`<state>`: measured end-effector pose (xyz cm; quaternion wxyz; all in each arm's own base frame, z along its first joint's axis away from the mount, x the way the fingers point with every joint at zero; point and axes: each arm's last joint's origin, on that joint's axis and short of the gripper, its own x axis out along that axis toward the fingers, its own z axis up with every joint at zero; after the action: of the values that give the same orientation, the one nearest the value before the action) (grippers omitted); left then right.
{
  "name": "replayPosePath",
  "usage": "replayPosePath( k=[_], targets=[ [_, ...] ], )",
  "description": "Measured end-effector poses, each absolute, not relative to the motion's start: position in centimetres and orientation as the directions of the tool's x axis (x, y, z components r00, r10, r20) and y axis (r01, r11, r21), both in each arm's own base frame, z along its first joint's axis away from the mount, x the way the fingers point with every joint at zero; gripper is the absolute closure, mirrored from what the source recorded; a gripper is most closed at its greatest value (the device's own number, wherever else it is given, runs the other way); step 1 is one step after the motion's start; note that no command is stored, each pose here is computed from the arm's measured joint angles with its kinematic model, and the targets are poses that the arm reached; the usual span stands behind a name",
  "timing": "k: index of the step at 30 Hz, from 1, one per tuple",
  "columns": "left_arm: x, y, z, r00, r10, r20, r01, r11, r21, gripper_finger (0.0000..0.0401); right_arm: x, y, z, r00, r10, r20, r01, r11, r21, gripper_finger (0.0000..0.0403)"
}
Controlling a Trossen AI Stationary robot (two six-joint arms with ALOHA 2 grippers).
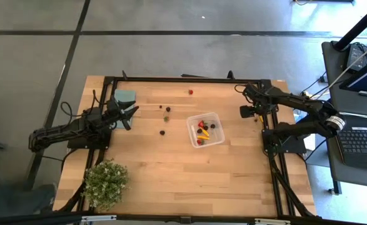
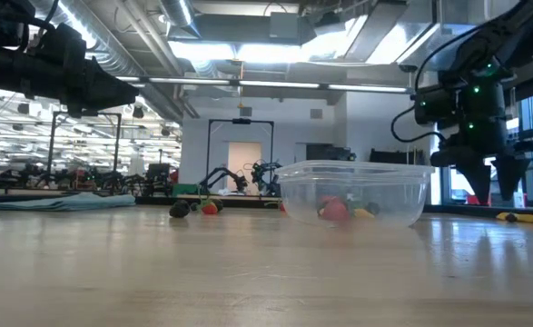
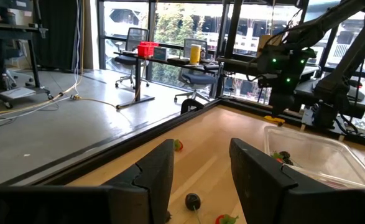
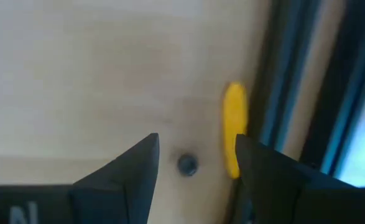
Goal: Pick and placing Produce into tupperware
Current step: Put the corn into the transparent bin
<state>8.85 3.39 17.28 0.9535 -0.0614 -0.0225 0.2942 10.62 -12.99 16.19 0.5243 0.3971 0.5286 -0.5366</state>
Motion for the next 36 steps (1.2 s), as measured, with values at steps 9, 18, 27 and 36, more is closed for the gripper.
replayPosePath(
  k=[9, 18, 27, 36],
  targets=[
    [8.8, 3.4, 17.3, 0.826, 0.564, 0.007, -0.558, 0.819, -0.13, 0.0252, 9.2, -13.5, 15.2, -0.187, -0.156, -0.97, 0.982, 0.001, -0.19, 0.019],
    [8.9, 3.4, 17.3, 0.826, 0.564, 0.007, -0.559, 0.819, -0.13, 0.0252, 8.7, -13.2, 14.0, -0.192, -0.165, -0.967, 0.98, 0.013, -0.197, 0.0189],
    [8.8, 3.4, 17.3, 0.826, 0.564, 0.007, -0.558, 0.819, -0.131, 0.0252, 9.8, -13.9, 15.1, -0.131, -0.21, -0.969, 0.989, 0.039, -0.142, 0.0189],
    [8.8, 3.4, 17.3, 0.824, 0.566, 0.007, -0.56, 0.818, -0.13, 0.0252, 9.4, -13.4, 14.4, -0.155, -0.188, -0.97, 0.984, 0.057, -0.168, 0.0189]
  ],
)
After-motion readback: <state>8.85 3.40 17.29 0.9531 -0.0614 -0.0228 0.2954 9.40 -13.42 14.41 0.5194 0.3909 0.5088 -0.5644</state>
